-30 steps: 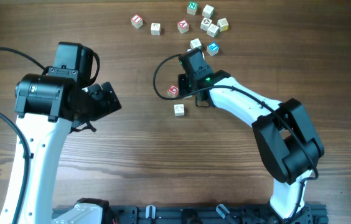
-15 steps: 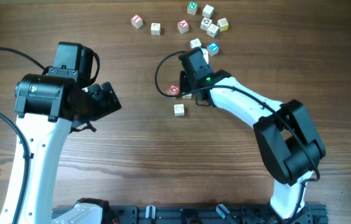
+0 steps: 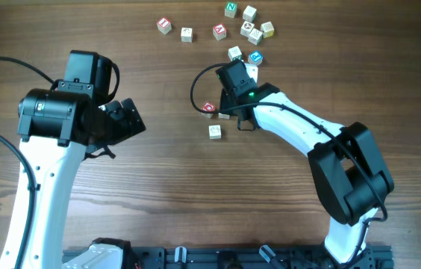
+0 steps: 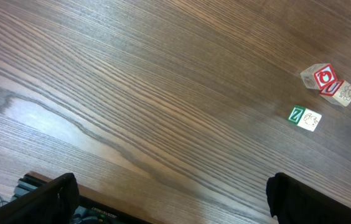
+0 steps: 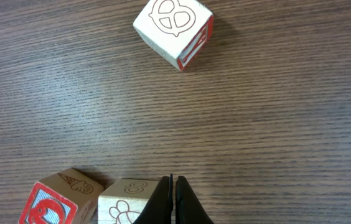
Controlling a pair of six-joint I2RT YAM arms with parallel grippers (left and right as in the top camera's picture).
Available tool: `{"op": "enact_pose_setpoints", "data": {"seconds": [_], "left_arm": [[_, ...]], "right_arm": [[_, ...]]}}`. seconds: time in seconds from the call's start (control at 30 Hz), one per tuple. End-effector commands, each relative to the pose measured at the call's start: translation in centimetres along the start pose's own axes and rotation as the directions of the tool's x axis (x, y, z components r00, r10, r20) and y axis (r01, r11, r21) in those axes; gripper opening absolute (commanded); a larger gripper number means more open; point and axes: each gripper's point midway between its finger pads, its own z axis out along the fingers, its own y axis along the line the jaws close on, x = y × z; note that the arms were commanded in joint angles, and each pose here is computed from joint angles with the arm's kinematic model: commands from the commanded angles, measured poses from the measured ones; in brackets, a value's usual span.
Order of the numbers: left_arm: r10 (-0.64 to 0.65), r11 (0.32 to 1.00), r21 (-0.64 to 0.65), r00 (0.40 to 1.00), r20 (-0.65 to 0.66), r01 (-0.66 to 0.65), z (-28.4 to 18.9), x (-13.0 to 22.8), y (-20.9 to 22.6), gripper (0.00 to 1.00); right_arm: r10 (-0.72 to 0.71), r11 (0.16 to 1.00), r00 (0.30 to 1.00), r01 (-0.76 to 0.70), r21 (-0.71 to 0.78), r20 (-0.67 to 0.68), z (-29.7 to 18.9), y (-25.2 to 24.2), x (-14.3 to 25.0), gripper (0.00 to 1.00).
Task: Form a circle
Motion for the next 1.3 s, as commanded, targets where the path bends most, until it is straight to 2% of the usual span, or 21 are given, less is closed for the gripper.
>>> {"op": "enact_pose_setpoints", "data": {"seconds": [0.0,0.43,1.27], "left_arm": [[-0.018,1.0,-0.009,1.0,0.017,0.018,-0.2,-0.2,0.3,1.0],[-0.018,1.0,-0.009,1.0,0.017,0.018,-0.2,-0.2,0.3,1.0],[-0.018,1.0,-0.009,1.0,0.017,0.018,-0.2,-0.2,0.3,1.0]], "right_arm": [[0.037,0.999,0.999,-0.037,-0.012,-0.011,0.1,0.1,0.5,0.05],[0.043,0.999,0.998,-0.044,-0.022,-0.041,1.1,0.0,1.7,0.05],[-0.009,0.998,1.0,0.008,-0.066,-0.027,1.0,0.9,1.3,0.04]]}}
